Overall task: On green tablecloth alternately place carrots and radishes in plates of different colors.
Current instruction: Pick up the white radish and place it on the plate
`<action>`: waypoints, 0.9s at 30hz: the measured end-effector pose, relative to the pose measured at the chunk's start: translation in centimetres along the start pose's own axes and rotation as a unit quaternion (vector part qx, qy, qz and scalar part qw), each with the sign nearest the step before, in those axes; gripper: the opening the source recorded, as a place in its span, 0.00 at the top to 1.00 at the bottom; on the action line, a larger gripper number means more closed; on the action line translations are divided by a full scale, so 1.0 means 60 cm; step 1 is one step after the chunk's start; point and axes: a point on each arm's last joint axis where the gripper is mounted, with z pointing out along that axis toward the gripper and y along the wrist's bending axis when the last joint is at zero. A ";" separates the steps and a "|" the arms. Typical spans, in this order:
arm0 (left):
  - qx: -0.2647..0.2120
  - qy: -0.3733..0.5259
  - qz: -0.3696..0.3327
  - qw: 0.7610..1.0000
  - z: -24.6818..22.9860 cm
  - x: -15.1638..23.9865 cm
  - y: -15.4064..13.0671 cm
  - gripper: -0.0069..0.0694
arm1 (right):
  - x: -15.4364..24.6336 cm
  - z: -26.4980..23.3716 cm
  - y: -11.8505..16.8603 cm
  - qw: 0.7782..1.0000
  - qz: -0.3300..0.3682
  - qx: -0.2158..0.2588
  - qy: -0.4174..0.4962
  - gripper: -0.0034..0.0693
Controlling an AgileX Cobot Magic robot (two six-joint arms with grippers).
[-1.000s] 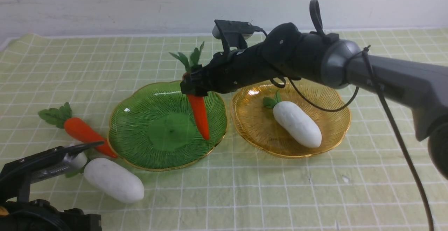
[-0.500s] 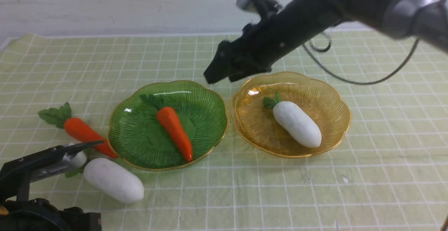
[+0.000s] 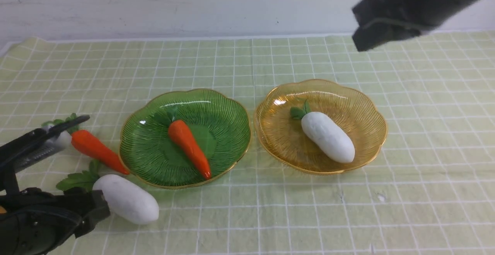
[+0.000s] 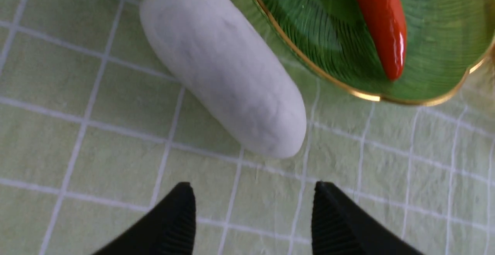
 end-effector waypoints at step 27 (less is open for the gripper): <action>-0.068 -0.045 -0.271 0.959 0.140 -0.032 0.041 0.23 | 0.219 -0.040 0.014 0.997 -0.004 0.029 0.072 0.97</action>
